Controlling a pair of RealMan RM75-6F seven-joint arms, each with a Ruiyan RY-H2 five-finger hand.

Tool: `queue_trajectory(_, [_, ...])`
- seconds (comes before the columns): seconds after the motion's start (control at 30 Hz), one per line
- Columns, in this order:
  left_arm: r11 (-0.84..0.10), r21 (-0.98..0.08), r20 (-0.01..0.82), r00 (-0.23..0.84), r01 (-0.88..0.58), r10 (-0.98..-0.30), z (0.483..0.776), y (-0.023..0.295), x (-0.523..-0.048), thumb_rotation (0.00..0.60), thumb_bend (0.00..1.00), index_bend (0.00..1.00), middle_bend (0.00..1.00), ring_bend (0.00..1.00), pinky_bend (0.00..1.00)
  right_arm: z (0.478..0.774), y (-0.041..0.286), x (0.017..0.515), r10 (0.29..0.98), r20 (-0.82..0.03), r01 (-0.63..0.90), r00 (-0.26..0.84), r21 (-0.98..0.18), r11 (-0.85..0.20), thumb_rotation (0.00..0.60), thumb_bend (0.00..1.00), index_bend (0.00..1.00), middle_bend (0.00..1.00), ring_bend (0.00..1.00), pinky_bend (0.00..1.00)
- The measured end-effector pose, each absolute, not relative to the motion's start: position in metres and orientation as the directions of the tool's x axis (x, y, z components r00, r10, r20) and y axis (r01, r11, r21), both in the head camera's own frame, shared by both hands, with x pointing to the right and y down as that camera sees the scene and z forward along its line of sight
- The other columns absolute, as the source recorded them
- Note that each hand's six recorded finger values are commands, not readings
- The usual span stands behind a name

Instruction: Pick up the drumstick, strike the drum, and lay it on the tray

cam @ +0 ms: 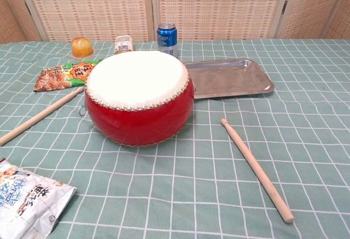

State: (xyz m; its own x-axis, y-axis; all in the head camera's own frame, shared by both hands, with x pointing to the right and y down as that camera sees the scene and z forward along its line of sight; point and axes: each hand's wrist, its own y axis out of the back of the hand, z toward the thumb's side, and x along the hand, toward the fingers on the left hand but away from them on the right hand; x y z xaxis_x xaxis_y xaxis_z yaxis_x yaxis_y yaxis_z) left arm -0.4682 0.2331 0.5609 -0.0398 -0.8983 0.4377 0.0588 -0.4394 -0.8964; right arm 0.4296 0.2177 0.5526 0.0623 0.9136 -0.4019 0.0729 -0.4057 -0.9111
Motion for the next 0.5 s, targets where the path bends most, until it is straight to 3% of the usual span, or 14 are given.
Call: queue_trajectory(0.5, [-0.436,-0.899,0.435,-0.041,0.045,-0.9,0.5586,0.2382,-0.4691,0.6,0.26,0.08,0.11,0.04,0.08,0.5547,0.219,0.4218,0.903,-0.416,0.099,0.109,-0.899,-0.426,0.6,0.2,0.19,0.23,0.14,0.26])
